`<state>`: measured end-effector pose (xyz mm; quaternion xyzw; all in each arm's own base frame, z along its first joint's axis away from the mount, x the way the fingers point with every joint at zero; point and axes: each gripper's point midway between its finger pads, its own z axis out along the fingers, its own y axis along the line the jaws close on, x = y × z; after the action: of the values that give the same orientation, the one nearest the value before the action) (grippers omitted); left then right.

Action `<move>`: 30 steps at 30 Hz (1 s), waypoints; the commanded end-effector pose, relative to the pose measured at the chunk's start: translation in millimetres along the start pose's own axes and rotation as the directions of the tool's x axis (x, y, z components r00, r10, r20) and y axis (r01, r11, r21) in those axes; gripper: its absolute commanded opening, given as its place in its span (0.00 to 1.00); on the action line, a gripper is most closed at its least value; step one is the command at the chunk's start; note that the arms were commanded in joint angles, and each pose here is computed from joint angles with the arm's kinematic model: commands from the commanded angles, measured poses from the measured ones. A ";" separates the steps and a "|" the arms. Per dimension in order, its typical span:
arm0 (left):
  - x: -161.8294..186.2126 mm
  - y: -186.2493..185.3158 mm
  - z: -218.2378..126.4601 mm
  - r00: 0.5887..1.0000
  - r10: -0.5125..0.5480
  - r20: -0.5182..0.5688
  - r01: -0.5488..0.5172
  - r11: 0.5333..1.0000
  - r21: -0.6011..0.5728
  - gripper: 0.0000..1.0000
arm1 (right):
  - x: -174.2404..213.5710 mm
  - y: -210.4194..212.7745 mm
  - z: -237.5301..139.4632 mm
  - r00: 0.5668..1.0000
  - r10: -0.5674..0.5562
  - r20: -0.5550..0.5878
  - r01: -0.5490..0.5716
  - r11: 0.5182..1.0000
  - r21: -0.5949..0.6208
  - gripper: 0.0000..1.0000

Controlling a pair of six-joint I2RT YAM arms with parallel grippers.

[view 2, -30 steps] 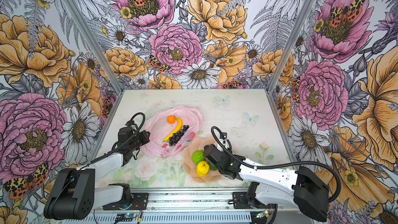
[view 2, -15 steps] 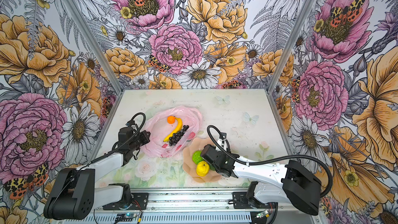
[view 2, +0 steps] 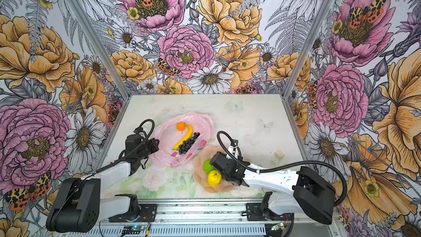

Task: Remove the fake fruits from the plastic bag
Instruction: 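Lower the pale pear into the bowl and open the right gripper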

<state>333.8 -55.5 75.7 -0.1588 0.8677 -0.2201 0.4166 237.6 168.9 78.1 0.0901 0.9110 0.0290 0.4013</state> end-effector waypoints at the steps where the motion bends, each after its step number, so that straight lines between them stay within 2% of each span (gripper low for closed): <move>1: -11.1 -8.8 0.2 0.999 0.028 0.026 -0.029 0.999 0.019 0.00 | -11.6 10.5 -2.9 0.999 0.040 0.030 -0.039 0.999 -0.019 0.74; 16: -11.3 -8.2 0.1 0.999 0.028 0.028 -0.029 0.999 0.015 0.00 | -22.7 19.1 -16.7 1.000 -0.006 0.016 0.007 0.996 -0.085 0.90; 25: -11.6 -8.6 0.6 0.999 0.028 0.026 -0.029 0.999 0.016 0.00 | -30.6 3.4 -29.9 1.000 0.010 -0.012 -0.011 0.994 -0.109 0.85; 30: -11.6 -8.5 0.9 0.999 0.028 0.026 -0.029 0.999 0.016 0.00 | -30.7 -4.3 -33.3 0.999 0.009 -0.035 -0.013 0.994 -0.111 0.73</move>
<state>333.8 -55.5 75.7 -0.1586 0.8677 -0.2200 0.4166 234.9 161.0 114.8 0.0785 0.9116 0.0792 0.3956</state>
